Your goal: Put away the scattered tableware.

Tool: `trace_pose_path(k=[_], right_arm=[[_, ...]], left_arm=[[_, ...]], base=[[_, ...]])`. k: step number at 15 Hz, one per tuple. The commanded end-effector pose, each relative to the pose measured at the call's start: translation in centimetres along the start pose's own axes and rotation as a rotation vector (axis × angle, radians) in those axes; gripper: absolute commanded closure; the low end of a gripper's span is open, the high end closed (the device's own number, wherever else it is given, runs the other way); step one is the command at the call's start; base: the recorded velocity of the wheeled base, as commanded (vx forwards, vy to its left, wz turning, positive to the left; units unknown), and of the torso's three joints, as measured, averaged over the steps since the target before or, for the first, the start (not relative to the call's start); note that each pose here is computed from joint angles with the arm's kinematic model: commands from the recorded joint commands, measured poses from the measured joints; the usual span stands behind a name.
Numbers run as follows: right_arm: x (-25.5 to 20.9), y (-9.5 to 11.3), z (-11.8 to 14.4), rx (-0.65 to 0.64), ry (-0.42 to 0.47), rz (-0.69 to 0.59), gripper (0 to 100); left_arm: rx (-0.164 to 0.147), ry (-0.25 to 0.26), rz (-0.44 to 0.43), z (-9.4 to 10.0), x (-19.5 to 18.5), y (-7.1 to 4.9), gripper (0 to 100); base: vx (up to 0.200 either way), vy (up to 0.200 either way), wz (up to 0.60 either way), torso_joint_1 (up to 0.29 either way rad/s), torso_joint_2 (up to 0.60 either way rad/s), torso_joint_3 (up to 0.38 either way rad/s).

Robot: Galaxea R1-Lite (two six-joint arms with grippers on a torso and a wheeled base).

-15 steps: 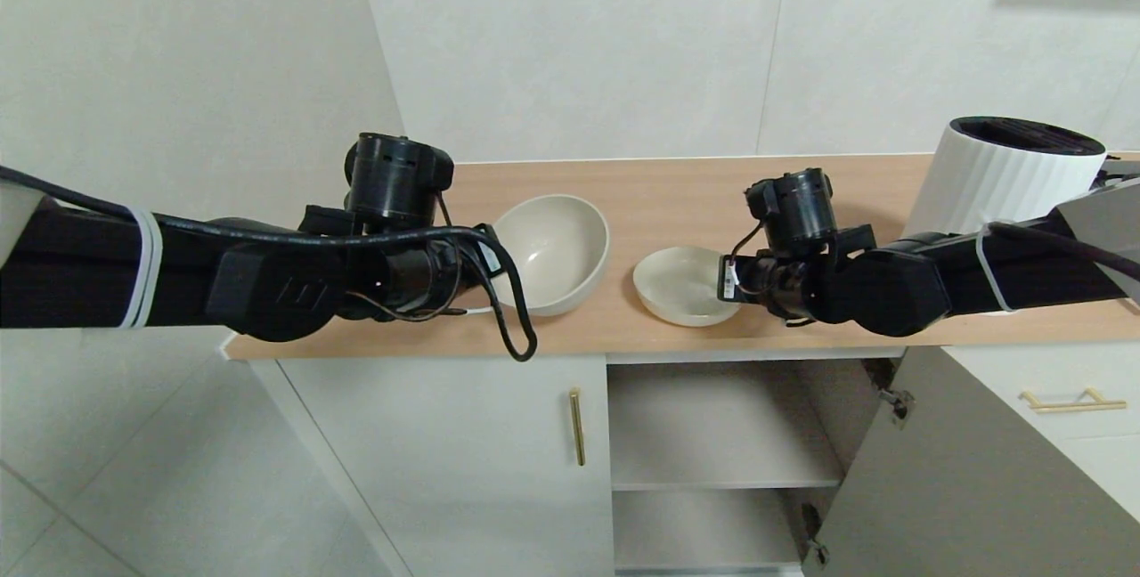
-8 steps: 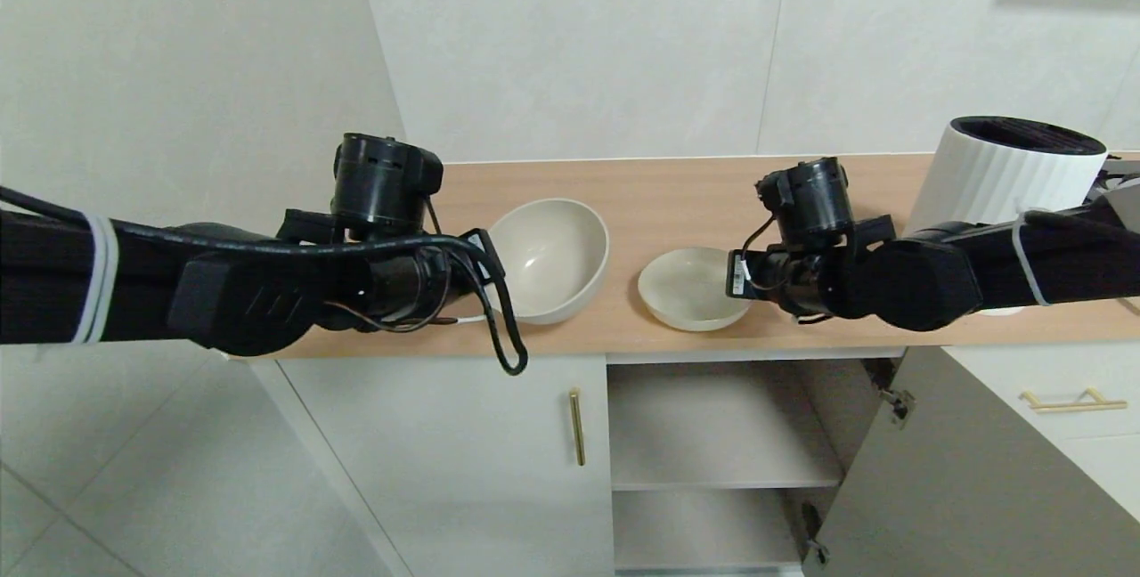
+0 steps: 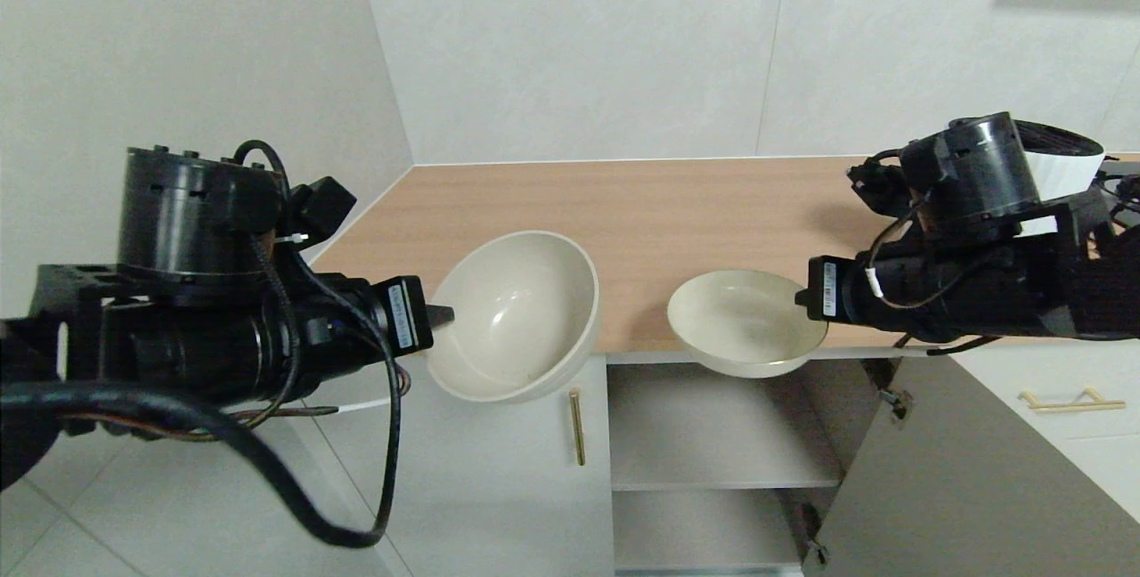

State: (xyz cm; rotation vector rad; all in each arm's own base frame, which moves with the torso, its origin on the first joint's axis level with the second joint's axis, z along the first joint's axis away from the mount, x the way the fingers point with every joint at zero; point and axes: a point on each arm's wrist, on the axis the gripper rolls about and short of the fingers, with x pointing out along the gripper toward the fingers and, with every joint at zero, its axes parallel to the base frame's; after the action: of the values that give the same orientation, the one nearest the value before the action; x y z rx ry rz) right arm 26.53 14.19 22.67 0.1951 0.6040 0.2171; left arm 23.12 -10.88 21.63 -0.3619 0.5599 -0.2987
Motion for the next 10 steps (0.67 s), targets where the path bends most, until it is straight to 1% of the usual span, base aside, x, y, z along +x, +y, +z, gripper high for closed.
trace_pose_path(k=[1, 3, 4, 5, 6, 8, 10], right_arm=[[-3.1, -0.7, -0.8, 0.005, -0.012, 0.046, 100], [-3.5, -1.1, -1.6, 0.002, 0.011, 0.062, 100], [-3.3, -1.3, -2.4, -0.007, 0.048, 0.083, 100], [-3.2, -1.4, -2.4, -0.007, 0.053, 0.083, 100], [-3.2, -1.3, -2.4, -0.008, 0.055, 0.084, 100], [-3.1, -1.4, -2.5, -0.006, 0.056, 0.079, 100], [-2.6, -1.6, -2.5, -0.004, 0.065, 0.067, 100]], left_arm=[[0.019, -0.012, -0.029, -0.6, -2.0, -0.1, 100], [0.021, 0.009, -0.024, -1.0, -1.5, 0.0, 100], [0.023, 0.036, -0.011, -1.4, -0.6, 0.1, 100], [0.024, 0.048, -0.008, -1.5, -0.3, 0.1, 100], [0.028, 0.071, 0.001, -1.9, 0.5, 0.1, 100], [0.029, 0.087, 0.008, -2.1, 0.9, 0.1, 100], [0.029, 0.095, 0.012, -2.2, 1.2, 0.2, 100]], base=[[0.000, 0.000, 0.00, 0.000, 0.00, 0.000], [0.000, 0.000, 0.00, 0.000, 0.00, 0.000], [0.000, 0.000, 0.00, 0.000, 0.00, 0.000], [0.000, 0.000, 0.00, 0.000, 0.00, 0.000], [-0.200, 0.000, 0.00, 0.002, 0.00, 0.007], [-0.200, 0.000, 0.00, 0.012, 0.00, -0.002], [0.000, 0.000, 0.00, 0.000, 0.00, 0.000]])
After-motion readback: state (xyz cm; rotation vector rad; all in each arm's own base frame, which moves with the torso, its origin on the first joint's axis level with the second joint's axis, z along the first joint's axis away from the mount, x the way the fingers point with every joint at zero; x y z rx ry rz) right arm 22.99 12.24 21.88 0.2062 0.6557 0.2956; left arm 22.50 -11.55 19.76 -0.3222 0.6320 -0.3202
